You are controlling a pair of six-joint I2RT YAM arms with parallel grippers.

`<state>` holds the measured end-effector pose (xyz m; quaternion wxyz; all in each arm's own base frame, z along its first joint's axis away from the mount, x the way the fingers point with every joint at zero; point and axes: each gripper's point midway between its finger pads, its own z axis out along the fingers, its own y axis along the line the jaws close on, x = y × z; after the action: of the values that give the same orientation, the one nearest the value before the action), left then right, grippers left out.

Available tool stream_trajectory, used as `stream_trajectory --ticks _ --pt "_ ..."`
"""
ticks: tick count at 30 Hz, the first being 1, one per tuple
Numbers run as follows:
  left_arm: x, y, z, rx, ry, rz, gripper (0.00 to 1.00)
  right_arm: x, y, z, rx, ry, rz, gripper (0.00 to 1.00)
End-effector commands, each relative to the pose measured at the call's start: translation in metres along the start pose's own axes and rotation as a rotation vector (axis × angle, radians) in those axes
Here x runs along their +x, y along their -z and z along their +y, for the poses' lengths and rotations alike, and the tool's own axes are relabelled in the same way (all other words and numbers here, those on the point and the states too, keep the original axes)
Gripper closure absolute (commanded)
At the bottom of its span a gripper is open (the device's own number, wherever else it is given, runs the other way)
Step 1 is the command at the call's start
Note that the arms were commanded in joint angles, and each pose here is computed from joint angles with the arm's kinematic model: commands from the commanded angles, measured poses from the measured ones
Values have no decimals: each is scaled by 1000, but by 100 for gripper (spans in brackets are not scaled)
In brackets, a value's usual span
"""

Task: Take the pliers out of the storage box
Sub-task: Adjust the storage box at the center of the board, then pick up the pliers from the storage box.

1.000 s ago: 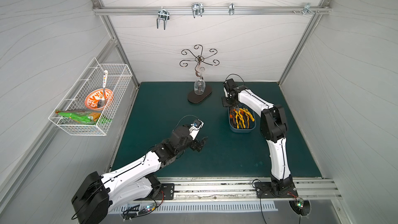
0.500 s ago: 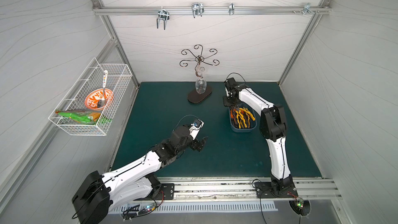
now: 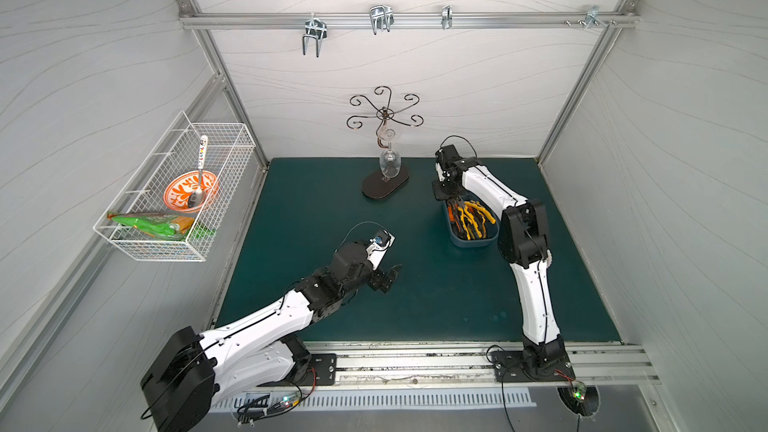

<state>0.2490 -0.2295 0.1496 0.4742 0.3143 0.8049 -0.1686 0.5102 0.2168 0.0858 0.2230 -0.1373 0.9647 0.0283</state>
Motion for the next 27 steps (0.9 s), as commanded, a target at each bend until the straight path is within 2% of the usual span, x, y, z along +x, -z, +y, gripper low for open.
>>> stream_trajectory --ticks 1,6,13,17,20,23,27 --pt "-36 6 -3 16 -6 -98 0 -27 48 -4 -36 -6 -142 67" --pt "-43 8 -5 30 -2 -113 0 -24 97 -14 -33 -42 -241 46" --pt "-60 12 -11 68 18 -133 0 33 134 -51 46 -74 -222 25" --pt "-65 17 -15 91 27 -138 0 84 132 -60 38 -61 -118 25" --pt "-67 18 -20 121 38 -141 0 120 116 -67 65 -69 -13 31" --pt "-64 15 -21 125 37 -133 0 139 102 -63 39 -75 51 35" --pt "-64 10 -19 111 29 -126 0 147 90 -62 35 -68 97 43"
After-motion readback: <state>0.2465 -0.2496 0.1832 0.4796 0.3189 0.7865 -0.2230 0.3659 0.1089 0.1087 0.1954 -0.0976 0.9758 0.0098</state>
